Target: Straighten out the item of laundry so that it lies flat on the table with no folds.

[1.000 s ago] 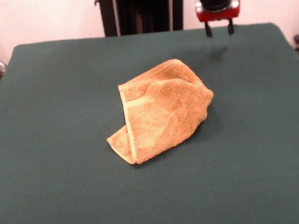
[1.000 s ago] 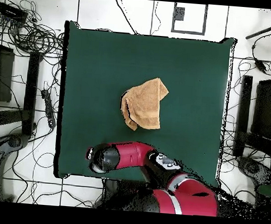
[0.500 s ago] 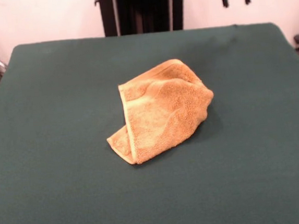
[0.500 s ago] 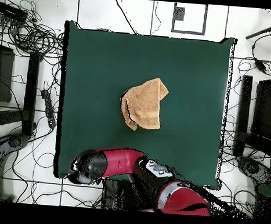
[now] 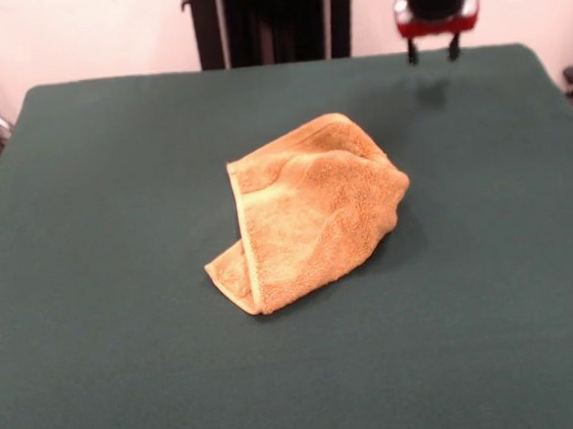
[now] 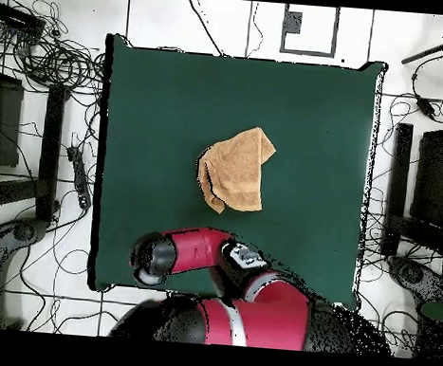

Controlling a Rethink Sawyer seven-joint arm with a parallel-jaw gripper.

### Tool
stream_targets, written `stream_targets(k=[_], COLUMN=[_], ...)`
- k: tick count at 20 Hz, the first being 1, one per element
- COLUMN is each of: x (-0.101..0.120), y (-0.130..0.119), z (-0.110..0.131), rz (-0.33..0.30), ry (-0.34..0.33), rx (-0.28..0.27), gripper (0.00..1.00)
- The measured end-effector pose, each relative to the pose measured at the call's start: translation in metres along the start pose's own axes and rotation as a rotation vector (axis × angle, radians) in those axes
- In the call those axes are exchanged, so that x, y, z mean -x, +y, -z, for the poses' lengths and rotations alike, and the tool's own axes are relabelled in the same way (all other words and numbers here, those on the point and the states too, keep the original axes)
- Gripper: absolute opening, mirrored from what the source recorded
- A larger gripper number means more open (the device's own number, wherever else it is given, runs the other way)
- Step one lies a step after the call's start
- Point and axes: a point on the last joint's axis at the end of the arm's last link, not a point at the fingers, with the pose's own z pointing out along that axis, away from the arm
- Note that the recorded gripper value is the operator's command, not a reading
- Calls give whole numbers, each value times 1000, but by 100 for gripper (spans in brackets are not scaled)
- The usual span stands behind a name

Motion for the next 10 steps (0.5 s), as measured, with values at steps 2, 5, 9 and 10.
stream_targets(k=[2, 5, 9, 10], x=[17, 26, 34, 34], y=[-16, -25, -30, -30], z=[-10, -10, -11, -11], rz=[-41, -96, -117, -116], ry=[10, 72, 128, 130], rx=[21, 65, 85, 84], gripper=[100, 100, 100, 100])
